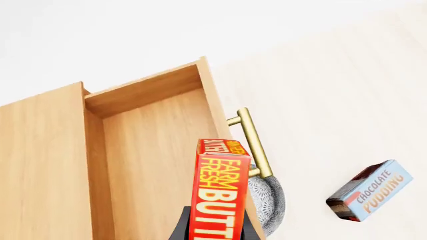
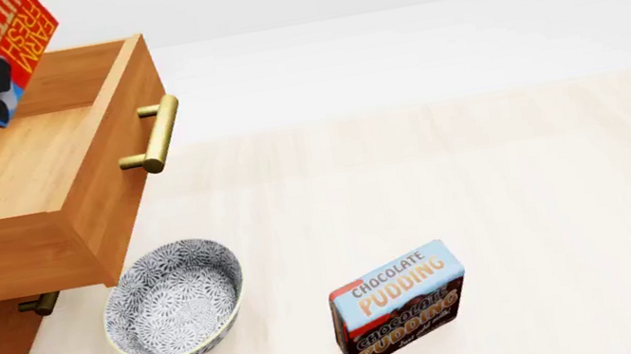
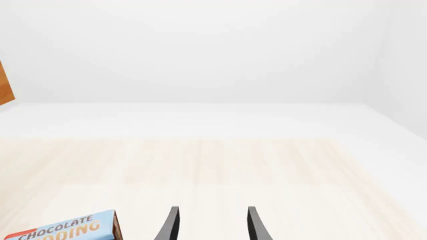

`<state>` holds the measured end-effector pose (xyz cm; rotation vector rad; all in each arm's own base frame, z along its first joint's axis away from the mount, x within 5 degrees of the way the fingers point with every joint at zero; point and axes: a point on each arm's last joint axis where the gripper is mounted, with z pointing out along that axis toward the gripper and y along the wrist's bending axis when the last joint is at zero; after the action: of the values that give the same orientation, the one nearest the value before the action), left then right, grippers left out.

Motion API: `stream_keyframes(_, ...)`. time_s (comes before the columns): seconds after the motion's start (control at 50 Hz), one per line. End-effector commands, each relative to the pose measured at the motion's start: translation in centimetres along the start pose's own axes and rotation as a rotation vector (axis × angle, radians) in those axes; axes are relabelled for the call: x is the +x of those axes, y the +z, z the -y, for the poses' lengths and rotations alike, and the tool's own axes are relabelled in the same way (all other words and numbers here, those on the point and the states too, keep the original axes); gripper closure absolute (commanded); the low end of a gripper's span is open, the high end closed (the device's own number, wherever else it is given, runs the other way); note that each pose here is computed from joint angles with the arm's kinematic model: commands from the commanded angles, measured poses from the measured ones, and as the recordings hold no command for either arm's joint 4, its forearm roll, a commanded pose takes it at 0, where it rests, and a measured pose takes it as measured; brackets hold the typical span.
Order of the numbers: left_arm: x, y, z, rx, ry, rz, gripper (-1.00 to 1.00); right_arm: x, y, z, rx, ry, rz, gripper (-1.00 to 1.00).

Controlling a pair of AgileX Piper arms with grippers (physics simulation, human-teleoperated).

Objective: Put the butter at the back in the top drawer of the cabinet and close it.

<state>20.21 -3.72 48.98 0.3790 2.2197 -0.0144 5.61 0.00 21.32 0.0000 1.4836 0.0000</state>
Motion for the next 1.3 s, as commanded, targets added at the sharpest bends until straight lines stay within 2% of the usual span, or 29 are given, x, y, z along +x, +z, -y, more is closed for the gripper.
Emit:
stream_keyframes(0.02,-0.6,0.7,-0.4,-0.009,-0.037,-0.008,1.0,0.0,0.0,0.0,0.0,0.0,0.0,-1.0)
stream_keyframes(0.38,-0.7,2.1,-1.0,-0.025,-0.11,-0.038,1.0,0.0,0.0,0.0,0.0,0.0,0.0,-1.0)
stream_keyframes(0.5,-0.1,2.5,-1.5,-0.045,-0.141,-0.054,1.0,0.0,0.0,0.0,0.0,0.0,0.0,-1.0)
stream_keyframes(1.3,0.8,4.7,-2.4,-0.069,-0.188,-0.101,1.0,0.0,0.0,0.0,0.0,0.0,0.0,-1.0)
